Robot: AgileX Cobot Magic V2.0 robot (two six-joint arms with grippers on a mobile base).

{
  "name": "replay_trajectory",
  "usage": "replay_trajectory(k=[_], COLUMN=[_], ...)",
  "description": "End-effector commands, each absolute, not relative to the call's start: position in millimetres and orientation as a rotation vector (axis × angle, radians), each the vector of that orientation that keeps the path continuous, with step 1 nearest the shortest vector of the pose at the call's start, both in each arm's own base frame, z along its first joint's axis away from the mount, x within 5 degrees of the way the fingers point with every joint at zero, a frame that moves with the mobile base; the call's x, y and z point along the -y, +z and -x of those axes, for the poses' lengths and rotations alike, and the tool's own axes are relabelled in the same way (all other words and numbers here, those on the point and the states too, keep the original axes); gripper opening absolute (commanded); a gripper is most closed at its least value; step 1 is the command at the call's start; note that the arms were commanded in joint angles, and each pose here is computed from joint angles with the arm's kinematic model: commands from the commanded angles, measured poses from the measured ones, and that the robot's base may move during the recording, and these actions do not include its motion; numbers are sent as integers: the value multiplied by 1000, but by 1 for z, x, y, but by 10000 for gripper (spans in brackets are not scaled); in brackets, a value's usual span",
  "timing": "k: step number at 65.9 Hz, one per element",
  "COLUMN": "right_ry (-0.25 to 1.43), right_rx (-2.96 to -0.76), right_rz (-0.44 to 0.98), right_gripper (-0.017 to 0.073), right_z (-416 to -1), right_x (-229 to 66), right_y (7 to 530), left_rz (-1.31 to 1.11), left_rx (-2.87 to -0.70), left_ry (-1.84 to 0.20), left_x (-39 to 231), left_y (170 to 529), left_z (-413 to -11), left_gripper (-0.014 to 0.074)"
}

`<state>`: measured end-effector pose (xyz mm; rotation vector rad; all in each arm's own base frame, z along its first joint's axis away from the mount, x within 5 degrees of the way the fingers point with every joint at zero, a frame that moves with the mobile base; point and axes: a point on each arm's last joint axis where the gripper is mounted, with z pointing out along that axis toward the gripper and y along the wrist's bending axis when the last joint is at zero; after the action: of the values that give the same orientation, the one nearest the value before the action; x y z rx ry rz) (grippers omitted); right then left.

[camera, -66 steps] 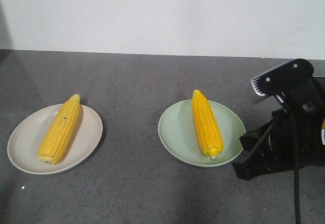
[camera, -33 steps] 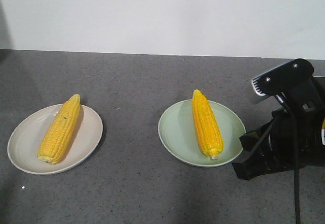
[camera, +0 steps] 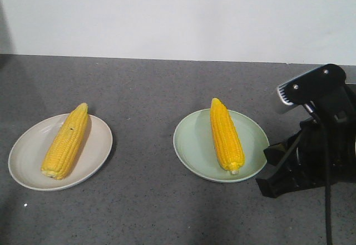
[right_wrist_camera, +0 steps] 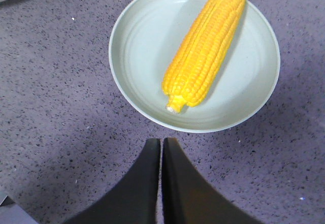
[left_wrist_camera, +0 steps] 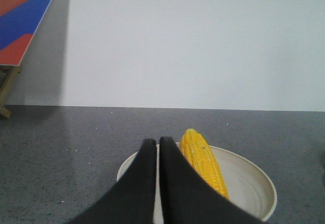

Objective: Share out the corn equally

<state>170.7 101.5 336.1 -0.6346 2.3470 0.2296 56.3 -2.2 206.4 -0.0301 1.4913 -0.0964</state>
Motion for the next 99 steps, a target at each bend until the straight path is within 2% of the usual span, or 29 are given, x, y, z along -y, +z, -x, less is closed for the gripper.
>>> replay_trajectory(k=[1,10,21,39,61,72,99], right_ry=[216,176,81,-42,-80,-80,-91], right_rx=[-2213,-2116,-1947,-1691,-1515,-1496,-1536], right_rz=[575,392,190,13,-26,-25,-15], right_gripper=[-10,-10,-10,-10,-10,-10,-10], right_z=[-167,-157,-129,-80,-57,-56,-57], right_x=[-88,-57,-21,2,4,4,4], right_y=[360,365,345,292,228,207,198], left_rz=[41,41,41,41,41,41,41], left_rx=[-1411,-1411,-1411,-1411,-1411,-1411,-1411], left_ry=[-117,-117,-117,-117,-117,-117,-117], left_x=[2,2,2,2,2,2,2], left_y=[210,210,210,210,210,210,210], left_z=[-55,-55,-55,-55,-55,-55,-55], left_gripper=[-8,-7,-6,-6,-6,-6,-6])
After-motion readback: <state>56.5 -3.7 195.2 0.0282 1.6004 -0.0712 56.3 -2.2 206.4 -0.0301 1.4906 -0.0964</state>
